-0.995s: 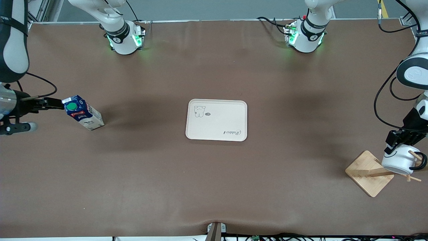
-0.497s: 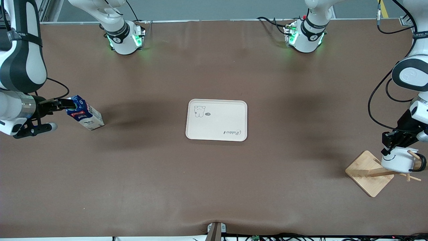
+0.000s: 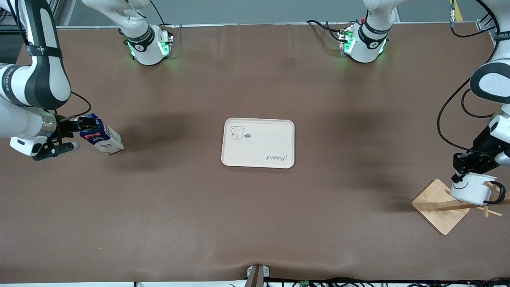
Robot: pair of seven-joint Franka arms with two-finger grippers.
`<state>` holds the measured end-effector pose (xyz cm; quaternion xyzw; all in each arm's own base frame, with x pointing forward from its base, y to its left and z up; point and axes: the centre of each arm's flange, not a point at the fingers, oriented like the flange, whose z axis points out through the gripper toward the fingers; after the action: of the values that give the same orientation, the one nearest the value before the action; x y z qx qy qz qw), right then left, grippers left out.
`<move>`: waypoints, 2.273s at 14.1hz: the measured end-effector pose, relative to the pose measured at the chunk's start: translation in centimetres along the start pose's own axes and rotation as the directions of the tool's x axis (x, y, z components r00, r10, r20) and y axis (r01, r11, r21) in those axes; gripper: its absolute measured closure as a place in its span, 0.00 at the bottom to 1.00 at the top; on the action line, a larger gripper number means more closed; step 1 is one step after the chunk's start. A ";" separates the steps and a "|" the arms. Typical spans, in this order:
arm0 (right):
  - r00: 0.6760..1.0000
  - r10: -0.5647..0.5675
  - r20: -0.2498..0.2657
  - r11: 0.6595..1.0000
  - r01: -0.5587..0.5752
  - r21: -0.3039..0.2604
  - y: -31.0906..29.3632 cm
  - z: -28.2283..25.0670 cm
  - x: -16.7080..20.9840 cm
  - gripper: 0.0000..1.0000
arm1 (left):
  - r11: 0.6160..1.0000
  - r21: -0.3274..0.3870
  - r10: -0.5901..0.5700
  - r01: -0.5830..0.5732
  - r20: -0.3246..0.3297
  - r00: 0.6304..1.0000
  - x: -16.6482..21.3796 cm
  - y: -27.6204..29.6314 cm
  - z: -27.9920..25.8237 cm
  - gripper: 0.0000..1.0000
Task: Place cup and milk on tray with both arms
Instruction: 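Grasp the milk carton with the right gripper while the left gripper grasps the mug, then lift the mug off the stand with the left gripper toward the tray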
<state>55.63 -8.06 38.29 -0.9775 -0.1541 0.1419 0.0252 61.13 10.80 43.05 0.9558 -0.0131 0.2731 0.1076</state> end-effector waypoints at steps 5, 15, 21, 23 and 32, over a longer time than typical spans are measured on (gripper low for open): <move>1.000 -0.005 -0.018 1.000 0.005 0.002 1.7 1.6 -0.9 0.00 | 0.998 -0.053 0.036 -0.034 0.043 0.998 0.5 2.6 -2.2 0.91; 0.996 -0.091 -0.008 0.996 0.092 0.013 1.8 6.7 -2.1 0.26 | 0.995 0.049 -0.102 0.092 0.301 0.948 1.0 20.1 -2.5 0.91; 0.997 -0.081 -0.019 0.997 0.081 0.016 3.8 3.1 -2.4 0.26 | 0.988 0.078 -0.155 0.134 0.469 0.870 -5.6 34.3 4.2 0.91; 0.997 -0.076 -0.020 0.997 0.076 0.015 4.6 0.1 -2.0 0.28 | 0.983 0.084 -0.181 0.162 0.537 0.824 -8.9 38.8 7.1 0.91; 0.994 -0.063 -0.088 0.998 0.060 -0.031 5.2 -10.3 2.1 0.34 | 0.934 0.288 -0.353 0.211 0.661 0.662 -21.6 52.1 19.1 0.91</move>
<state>62.04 -12.44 47.07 -0.9779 -0.1848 0.0954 0.0225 48.37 -44.88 26.23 0.9828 0.1215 -0.1315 0.0454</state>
